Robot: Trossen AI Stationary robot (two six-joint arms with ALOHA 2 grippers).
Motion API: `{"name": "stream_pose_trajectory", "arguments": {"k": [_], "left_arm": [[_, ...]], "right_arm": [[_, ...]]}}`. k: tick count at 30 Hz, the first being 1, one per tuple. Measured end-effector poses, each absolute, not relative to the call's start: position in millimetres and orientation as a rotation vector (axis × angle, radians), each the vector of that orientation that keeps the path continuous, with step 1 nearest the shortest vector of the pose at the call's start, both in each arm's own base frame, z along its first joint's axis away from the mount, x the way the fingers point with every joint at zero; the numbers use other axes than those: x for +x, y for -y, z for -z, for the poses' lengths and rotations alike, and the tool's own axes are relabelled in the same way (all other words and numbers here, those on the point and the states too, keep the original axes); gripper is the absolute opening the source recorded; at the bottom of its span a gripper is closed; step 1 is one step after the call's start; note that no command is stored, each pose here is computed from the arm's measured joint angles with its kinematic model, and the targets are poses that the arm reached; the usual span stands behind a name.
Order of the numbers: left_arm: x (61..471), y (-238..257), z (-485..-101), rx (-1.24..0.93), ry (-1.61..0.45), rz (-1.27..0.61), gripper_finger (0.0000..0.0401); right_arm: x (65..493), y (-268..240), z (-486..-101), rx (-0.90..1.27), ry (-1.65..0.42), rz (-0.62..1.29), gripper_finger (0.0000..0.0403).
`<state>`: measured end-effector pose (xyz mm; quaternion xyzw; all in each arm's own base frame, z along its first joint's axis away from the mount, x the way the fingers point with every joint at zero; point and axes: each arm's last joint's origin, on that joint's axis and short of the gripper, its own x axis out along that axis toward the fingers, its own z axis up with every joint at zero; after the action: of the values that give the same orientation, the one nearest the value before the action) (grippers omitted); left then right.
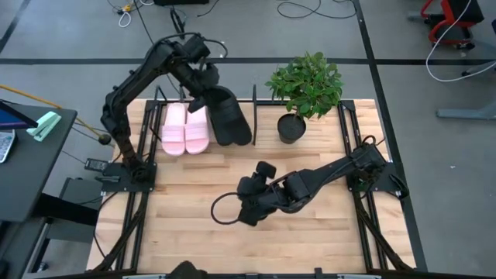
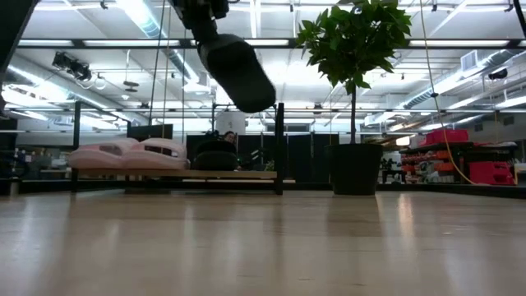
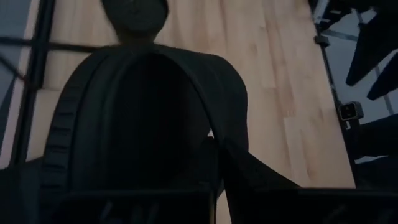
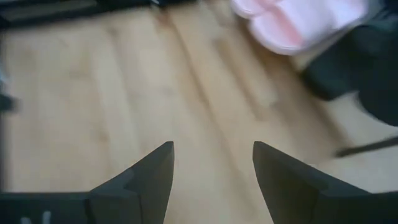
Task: Pick and place slides into the shelf
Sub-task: Put the black slide on the shelf
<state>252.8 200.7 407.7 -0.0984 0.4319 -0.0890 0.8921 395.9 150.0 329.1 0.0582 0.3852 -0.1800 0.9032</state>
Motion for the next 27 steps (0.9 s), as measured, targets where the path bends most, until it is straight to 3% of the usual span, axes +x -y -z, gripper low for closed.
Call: {"name": "stream_pose_trajectory", "arguments": {"k": [10, 20, 27], "left_arm": [[255.5, -215.7, -389.0, -0.407, -0.958, 0.154, 0.0010], [252.7, -222.2, -387.5, -0.561, -0.823, 0.289, 0.0010], [230.7, -244.5, -389.5, -0.698, -0.741, 0.237, 0.0010]], "right_arm": [[399.2, -116.1, -327.6, -0.241, -0.860, 0.467, 0.0224], [404.6, -82.7, -326.3, -0.757, -1.045, 0.275, 0.0224], [397.2, -80.0, -322.9, -0.880, -1.149, 0.212, 0.0224]]}}
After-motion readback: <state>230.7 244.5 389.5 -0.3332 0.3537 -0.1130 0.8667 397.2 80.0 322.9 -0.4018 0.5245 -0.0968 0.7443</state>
